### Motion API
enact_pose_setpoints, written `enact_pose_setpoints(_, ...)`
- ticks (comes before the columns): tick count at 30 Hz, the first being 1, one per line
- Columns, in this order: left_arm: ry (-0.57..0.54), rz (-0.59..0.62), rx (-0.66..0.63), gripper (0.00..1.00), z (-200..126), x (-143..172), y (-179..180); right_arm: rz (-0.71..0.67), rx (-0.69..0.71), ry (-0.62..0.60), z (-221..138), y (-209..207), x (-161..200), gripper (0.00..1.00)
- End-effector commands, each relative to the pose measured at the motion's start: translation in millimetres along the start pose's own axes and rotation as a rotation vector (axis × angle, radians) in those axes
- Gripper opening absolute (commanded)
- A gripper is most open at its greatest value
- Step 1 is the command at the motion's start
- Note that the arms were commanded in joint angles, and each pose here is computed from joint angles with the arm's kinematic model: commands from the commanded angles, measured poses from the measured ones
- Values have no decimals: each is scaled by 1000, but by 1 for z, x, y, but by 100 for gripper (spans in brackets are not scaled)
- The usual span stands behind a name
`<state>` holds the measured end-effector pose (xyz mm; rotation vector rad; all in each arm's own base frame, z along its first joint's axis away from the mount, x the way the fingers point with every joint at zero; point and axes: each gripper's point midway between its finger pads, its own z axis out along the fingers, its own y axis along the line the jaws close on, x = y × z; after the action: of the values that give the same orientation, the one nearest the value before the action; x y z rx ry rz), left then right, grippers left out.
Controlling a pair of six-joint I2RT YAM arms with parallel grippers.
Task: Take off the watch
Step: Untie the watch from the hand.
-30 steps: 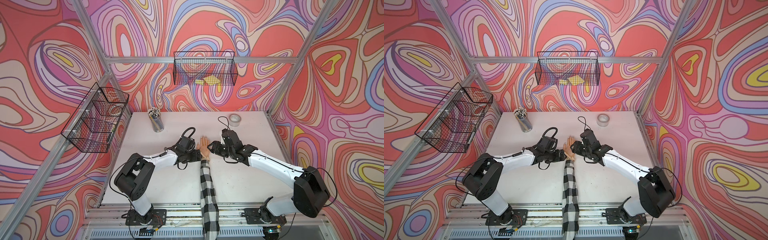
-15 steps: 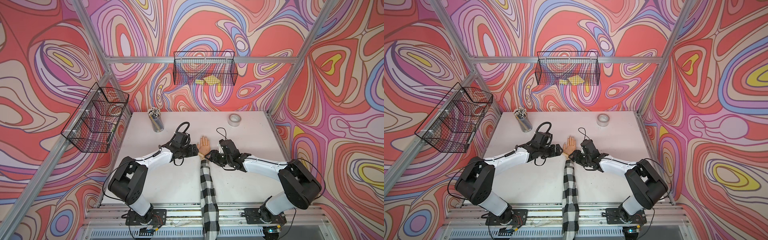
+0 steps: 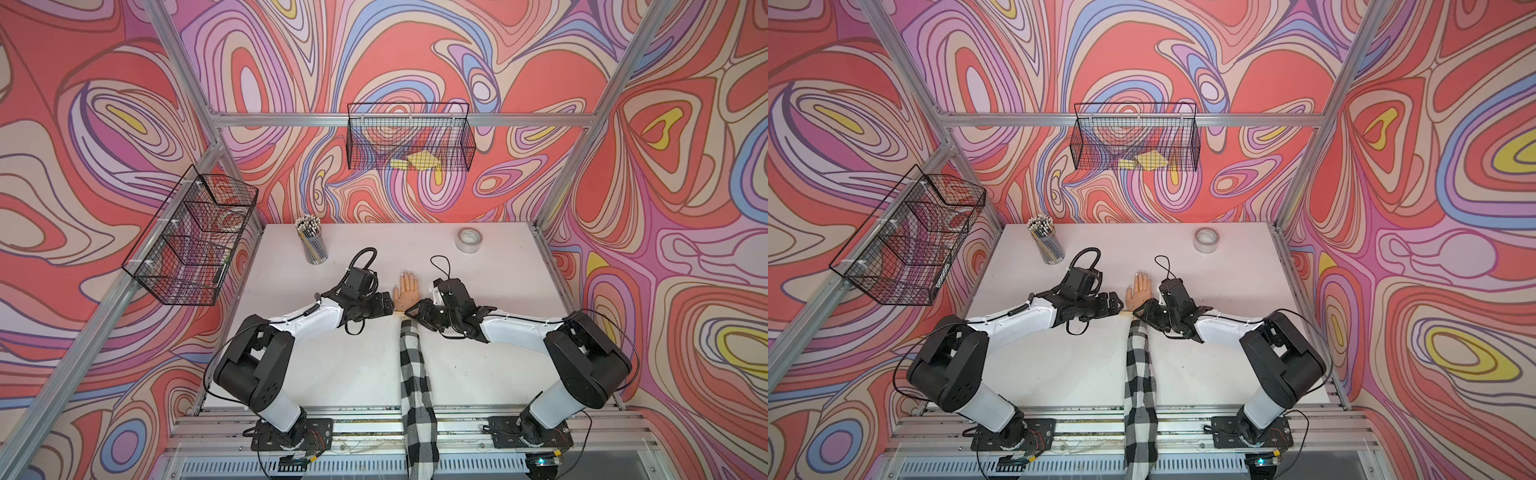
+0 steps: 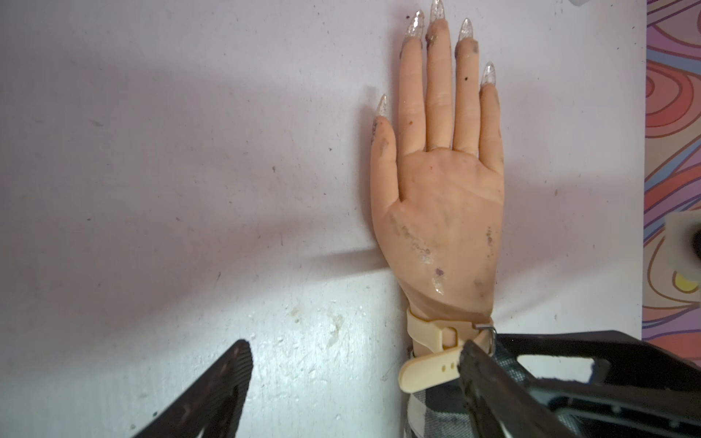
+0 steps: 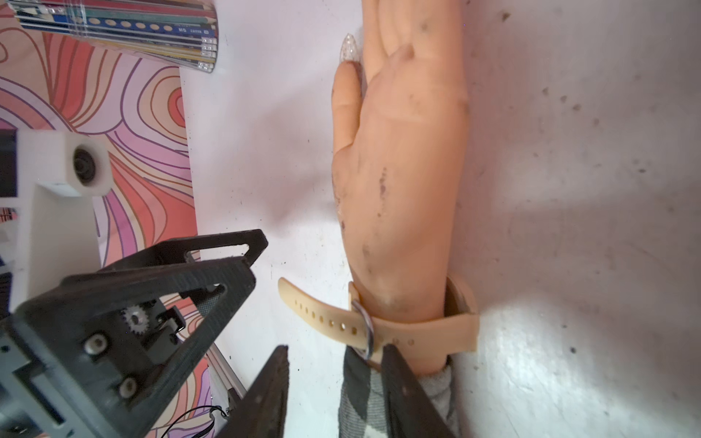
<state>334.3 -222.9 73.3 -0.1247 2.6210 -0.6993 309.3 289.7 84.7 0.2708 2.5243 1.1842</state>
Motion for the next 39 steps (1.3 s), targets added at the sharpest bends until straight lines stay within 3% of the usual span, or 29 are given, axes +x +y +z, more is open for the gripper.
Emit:
enact_pose_setpoints(1, -15, -7, -18, 87, -5, -1, 7, -2, -50, -4, 2, 14, -6, 40)
enact_pose_setpoints(18, -23, -19, -28, 87, -8, -3, 14, -36, -39, 9, 8, 29, -9, 34)
enact_pose_setpoints(27, -13, -26, -47, 87, -6, 1, 22, -52, 79, -47, -19, 2, -7, 35)
enact_pose_setpoints(39, 60, -72, -119, 87, 0, 16, 43, -57, 69, -13, -5, 0, -8, 35)
